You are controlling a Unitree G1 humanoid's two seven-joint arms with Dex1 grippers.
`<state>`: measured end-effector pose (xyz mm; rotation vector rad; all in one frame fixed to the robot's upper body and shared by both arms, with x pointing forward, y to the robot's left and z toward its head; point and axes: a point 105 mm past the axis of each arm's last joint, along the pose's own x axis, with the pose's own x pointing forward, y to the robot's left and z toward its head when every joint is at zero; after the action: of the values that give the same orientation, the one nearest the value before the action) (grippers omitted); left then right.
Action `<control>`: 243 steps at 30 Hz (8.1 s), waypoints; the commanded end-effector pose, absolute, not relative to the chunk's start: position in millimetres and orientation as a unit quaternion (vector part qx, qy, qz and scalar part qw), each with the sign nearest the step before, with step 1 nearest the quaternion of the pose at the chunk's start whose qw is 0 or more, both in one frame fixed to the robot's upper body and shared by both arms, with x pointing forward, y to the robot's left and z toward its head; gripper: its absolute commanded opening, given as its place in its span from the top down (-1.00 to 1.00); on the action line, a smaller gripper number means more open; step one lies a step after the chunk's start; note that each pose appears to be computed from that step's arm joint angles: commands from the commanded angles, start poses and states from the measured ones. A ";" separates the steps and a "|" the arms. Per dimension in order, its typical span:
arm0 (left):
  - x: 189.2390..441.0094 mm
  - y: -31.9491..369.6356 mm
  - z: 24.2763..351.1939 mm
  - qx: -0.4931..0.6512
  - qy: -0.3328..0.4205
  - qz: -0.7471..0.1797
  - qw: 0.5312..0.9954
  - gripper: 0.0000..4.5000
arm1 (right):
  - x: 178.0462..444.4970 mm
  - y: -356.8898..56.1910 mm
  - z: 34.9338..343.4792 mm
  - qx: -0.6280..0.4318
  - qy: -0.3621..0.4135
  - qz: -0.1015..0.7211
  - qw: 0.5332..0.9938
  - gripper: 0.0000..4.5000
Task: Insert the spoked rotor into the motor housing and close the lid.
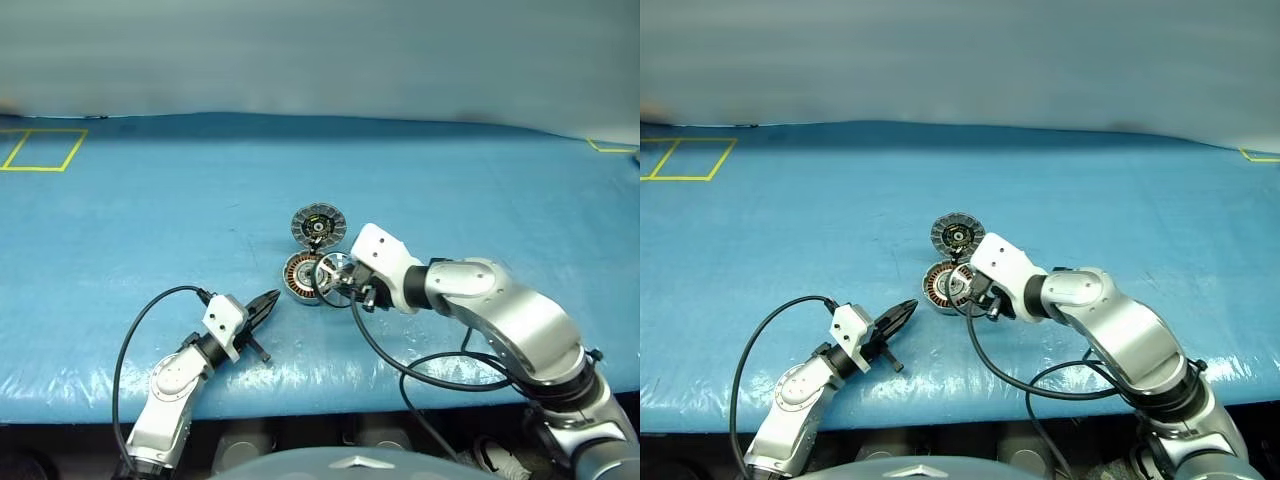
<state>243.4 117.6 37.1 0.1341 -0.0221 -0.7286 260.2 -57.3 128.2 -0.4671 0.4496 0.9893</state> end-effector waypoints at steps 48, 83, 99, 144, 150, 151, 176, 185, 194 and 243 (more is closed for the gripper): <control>243.3 115.6 46.2 0.066 -0.025 -0.360 0.930 1.00 | 264.2 -93.4 109.6 -0.112 0.123 0.355 0.920 -0.02; 246.6 111.5 48.7 0.068 -0.025 -0.371 0.926 1.00 | 267.3 -117.2 77.6 -0.093 0.124 0.286 0.945 -0.02; 245.8 112.2 47.5 0.067 -0.023 -0.371 0.926 1.00 | 265.2 -116.2 75.2 -0.095 0.132 0.292 0.943 -0.02; 243.9 113.3 45.5 0.065 -0.018 -0.372 0.926 1.00 | 262.0 -113.5 73.0 -0.096 0.136 0.302 0.939 -0.02; 244.1 112.9 45.2 0.066 -0.018 -0.374 0.925 1.00 | 261.8 -113.7 73.0 -0.095 0.136 0.301 0.939 -0.02; 244.3 112.9 45.4 0.067 -0.018 -0.374 0.925 1.00 | 261.9 -113.5 73.0 -0.095 0.135 0.302 0.939 -0.02; 245.5 113.4 44.9 0.068 -0.018 -0.376 0.924 1.00 | 262.0 -112.9 72.2 -0.098 0.137 0.306 0.937 -0.02; 245.4 113.2 44.5 0.069 -0.016 -0.377 0.923 1.00 | 262.0 -112.0 72.3 -0.097 0.136 0.308 0.936 -0.02; 244.8 113.2 44.5 0.068 -0.016 -0.375 0.924 1.00 | 262.0 -112.3 72.2 -0.098 0.138 0.310 0.936 -0.02; 244.7 112.4 45.0 0.070 -0.015 -0.376 0.924 1.00 | 260.7 -111.5 71.8 -0.100 0.139 0.312 0.934 -0.02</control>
<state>244.3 116.8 34.2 0.1376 0.0126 -0.7593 259.3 -114.5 59.1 -0.1944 0.3359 0.6303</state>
